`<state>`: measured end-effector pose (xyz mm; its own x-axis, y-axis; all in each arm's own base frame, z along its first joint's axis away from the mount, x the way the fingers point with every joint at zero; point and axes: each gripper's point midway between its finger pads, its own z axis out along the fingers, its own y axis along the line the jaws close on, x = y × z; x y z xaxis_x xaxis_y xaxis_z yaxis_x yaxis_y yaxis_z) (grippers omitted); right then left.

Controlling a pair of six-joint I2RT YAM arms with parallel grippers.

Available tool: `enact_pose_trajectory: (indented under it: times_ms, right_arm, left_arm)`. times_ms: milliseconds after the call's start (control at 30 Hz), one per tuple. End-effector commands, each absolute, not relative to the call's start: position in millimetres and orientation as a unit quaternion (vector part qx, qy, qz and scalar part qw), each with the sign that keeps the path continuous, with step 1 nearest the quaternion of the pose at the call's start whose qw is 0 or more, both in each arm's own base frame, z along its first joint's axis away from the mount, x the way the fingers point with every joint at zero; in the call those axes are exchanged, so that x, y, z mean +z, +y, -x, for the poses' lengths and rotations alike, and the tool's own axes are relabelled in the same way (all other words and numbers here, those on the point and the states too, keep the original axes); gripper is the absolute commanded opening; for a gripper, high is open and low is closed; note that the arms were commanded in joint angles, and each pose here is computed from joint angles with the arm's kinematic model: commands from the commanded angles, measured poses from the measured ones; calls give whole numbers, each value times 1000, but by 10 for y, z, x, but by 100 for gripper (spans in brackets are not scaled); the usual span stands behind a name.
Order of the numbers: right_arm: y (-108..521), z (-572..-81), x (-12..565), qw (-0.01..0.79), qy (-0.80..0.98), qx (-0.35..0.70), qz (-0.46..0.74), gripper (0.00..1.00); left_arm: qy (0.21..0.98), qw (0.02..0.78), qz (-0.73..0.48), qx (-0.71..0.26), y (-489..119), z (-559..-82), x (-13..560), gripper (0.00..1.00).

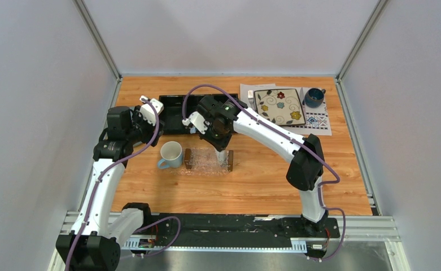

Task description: Prepare toiletry sets of a toothbrush and toothpaste on the tray

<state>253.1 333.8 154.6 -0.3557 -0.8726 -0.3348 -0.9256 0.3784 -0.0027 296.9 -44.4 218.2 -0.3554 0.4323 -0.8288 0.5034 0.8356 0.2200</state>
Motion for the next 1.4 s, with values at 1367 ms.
enact_pose_trajectory:
  times_ms: [1367]
  right_arm:
    - [3417,-2530,1847,206,799,116,553,5]
  left_arm:
    - [818,498,-284,-46,-468,-2983,2217,71]
